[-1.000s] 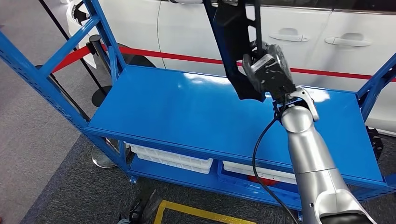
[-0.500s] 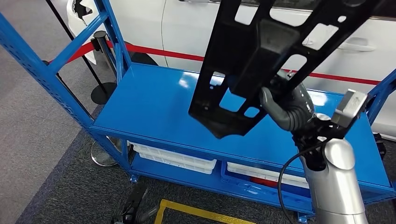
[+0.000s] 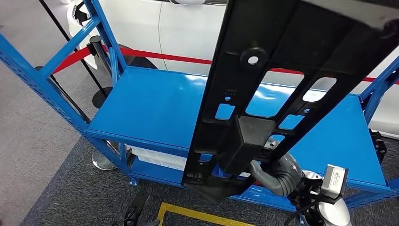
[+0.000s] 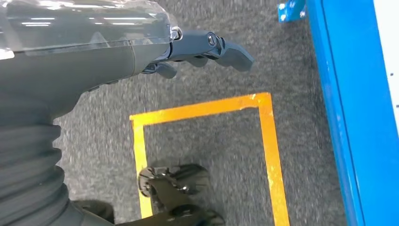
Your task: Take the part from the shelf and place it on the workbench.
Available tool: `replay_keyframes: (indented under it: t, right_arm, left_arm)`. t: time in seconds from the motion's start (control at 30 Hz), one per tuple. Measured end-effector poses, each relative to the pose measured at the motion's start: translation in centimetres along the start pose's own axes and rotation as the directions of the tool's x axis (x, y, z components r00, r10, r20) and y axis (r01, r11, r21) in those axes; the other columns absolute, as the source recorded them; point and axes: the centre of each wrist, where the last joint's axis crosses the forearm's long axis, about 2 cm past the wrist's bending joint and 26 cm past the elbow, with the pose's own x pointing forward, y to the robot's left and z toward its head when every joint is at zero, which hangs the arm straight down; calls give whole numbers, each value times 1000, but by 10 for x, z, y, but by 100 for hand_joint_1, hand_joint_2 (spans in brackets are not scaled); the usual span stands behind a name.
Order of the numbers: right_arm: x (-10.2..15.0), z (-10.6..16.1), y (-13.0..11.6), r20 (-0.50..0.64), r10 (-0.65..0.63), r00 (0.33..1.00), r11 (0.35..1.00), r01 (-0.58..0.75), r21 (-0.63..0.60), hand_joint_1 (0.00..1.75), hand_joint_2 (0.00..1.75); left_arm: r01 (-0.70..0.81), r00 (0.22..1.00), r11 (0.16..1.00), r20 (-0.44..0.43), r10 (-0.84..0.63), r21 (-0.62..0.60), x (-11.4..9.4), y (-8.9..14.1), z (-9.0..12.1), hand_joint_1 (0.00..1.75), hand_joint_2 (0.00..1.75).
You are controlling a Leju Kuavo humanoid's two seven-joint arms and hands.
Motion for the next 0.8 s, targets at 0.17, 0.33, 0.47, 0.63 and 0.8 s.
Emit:
replay_keyframes:
  t: [0.17, 0.33, 0.47, 0.63, 0.8]
  right_arm:
    - [-1, 7, 4, -30, 34, 999, 999, -35, -23, 175, 175]
    - [-1, 11, 2, -60, 59, 996, 997, -61, -38, 175, 175]
    - [-1, 12, 1, -77, 69, 995, 996, -73, -53, 175, 175]
    - [0, 11, 0, -79, 77, 994, 995, -82, -62, 175, 175]
    - [1, 9, 1, -85, 85, 993, 993, -92, -79, 175, 175]
  left_arm:
    - [-10, 1000, 1000, -5, 10, 28, 2, 1, -1, 0, 175]
    - [-34, 998, 999, -43, 35, 31, 5, 0, -2, 0, 175]
    - [-36, 997, 999, -63, 37, 25, 5, -1, -1, 0, 175]
    - [-38, 997, 999, -69, 39, 18, 7, -2, -2, 0, 175]
    - [-38, 996, 999, -82, 39, 13, 4, -2, -1, 0, 175]
